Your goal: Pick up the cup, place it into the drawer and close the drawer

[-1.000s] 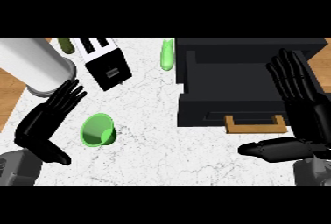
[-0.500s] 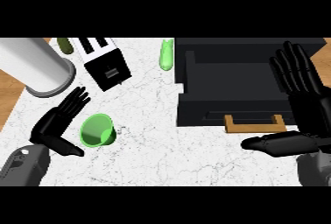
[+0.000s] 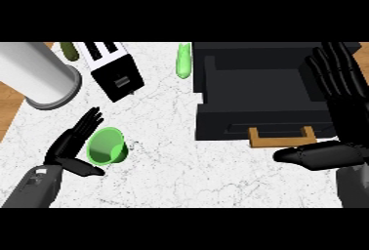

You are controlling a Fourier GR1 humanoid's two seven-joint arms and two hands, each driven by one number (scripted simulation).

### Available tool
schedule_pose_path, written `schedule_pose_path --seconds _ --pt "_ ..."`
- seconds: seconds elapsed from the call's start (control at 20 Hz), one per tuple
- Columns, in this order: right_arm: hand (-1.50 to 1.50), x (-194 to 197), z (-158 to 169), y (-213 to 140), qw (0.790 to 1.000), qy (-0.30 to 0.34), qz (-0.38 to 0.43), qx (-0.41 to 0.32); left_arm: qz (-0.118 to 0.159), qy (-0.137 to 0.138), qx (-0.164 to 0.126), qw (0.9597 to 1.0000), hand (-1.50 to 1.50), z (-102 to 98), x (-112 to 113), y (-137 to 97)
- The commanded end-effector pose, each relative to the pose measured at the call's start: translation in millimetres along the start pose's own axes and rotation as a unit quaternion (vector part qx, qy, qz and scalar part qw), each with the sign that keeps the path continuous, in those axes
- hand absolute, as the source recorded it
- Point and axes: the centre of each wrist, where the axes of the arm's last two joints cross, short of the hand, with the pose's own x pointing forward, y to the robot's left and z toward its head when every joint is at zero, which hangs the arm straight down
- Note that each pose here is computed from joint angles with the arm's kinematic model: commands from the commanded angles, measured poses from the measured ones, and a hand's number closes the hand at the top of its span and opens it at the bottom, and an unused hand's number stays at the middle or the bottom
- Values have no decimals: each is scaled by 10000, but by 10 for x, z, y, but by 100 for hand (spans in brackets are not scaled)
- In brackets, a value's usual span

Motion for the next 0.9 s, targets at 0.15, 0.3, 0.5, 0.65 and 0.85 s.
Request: schedule_pose_path --seconds 0.15,0.3,0.5,0.65,0.85 --pt "-150 94 10 -192 10000 -46 -30 76 258 -448 -56 9986 -150 200 -256 -79" --pt "-150 -92 -36 39 9999 43 7 107 340 -583 -233 9974 -150 76 -234 -145" --pt "-150 16 -81 7 9999 -81 -4 132 369 -640 -183 9971 -150 24 -241 -182" --pt "-150 6 -70 -129 10000 -46 34 62 349 -646 -197 9971 -150 70 -343 -294" --pt "-150 2 -79 -85 9999 70 35 132 388 -692 -366 9962 -150 58 -379 -366"
